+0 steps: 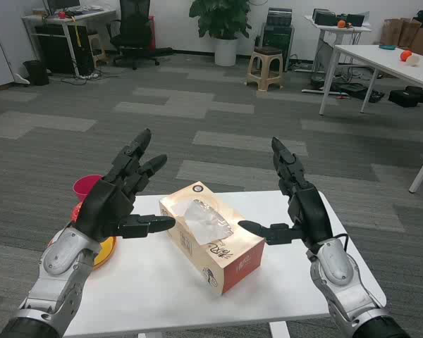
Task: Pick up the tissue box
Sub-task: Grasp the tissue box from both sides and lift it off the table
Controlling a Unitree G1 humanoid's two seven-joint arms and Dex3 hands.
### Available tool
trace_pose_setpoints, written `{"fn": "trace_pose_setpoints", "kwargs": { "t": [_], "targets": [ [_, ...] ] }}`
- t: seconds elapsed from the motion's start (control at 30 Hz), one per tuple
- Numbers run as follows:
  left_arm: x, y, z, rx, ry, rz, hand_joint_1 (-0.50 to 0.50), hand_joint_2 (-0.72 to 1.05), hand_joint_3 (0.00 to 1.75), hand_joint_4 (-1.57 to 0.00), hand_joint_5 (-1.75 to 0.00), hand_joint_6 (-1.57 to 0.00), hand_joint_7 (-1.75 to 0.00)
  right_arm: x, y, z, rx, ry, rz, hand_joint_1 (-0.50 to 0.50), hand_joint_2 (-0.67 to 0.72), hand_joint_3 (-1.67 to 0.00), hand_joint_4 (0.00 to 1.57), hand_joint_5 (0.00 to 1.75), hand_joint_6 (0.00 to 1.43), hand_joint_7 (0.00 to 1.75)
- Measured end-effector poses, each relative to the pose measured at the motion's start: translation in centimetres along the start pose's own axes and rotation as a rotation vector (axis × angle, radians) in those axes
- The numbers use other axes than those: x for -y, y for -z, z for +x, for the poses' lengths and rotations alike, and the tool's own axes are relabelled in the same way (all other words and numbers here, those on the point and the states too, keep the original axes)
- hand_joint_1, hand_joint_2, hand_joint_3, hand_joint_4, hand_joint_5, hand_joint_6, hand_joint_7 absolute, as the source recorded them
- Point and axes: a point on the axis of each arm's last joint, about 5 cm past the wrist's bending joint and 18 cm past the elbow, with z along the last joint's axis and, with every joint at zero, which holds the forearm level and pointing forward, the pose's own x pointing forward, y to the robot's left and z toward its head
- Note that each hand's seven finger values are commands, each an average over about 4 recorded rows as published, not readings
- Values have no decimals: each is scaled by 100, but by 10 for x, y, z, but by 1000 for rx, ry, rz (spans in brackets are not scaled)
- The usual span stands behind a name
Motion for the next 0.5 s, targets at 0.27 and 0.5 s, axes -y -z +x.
{"fn": "trace_pose_setpoints", "kwargs": {
  "t": [0.27, 0.5],
  "targets": [
    [11, 3, 3, -9, 70, -30, 50, 69, 9, 0, -51, 0, 0, -16, -3, -3, 34, -9, 50, -46, -30, -56, 0, 0, 0, 7],
    [11, 3, 3, -8, 70, -30, 50, 69, 9, 0, -51, 0, 0, -16, -4, -3, 36, -9, 50, -48, -30, -56, 0, 0, 0, 7]
  ]
}}
